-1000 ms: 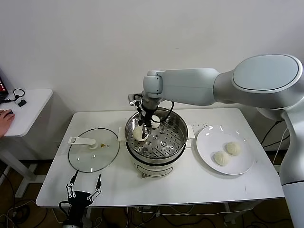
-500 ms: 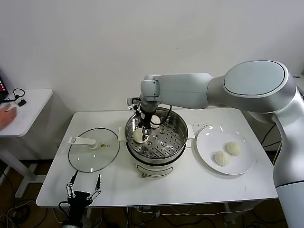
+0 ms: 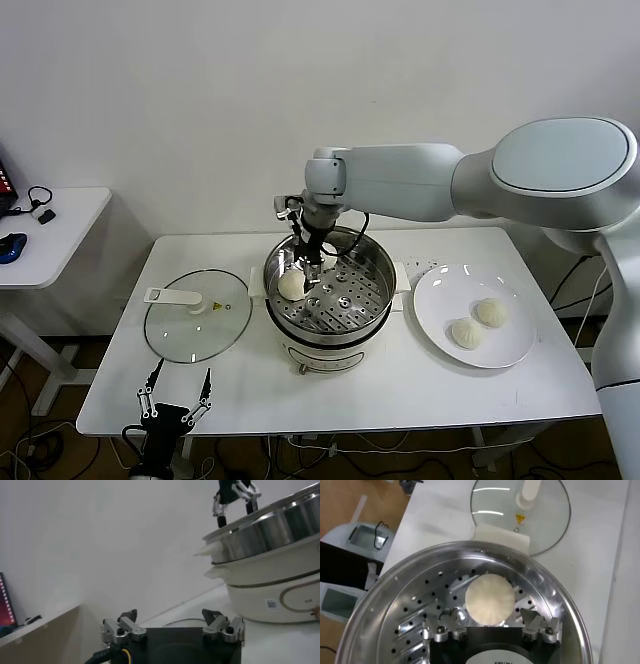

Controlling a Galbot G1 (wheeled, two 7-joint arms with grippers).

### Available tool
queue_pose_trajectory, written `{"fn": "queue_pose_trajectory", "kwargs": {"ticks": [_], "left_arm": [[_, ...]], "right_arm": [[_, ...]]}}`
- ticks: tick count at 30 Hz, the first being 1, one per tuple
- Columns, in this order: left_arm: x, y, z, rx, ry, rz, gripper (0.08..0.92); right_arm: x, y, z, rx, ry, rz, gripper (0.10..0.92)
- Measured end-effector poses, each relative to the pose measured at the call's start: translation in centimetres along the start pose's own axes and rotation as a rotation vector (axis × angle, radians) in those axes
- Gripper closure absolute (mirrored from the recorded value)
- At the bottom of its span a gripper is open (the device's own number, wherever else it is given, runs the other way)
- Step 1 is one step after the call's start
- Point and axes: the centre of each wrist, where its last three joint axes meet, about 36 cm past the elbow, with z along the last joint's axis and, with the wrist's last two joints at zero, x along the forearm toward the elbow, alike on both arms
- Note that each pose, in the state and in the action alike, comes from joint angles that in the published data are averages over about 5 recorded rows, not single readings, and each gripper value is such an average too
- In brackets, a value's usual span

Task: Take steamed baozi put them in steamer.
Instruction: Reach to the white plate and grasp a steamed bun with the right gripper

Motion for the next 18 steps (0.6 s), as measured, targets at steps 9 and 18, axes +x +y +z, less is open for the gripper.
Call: {"fn": "queue_pose_trajectory", "kwargs": {"ticks": [9,18], "left_arm": [[0.0,-0.1,-0.2,-0.002,-0.003,0.006,0.177],[0.1,-0.4,-0.2,-0.007,-0.002,0.016,0.177]], "right_arm": [[5.0,1.3,5.9,-0.012,0.023,-0.014,0.200],[7.3,4.1,14.5,-0.062,0.054,-0.041,0.200]]}}
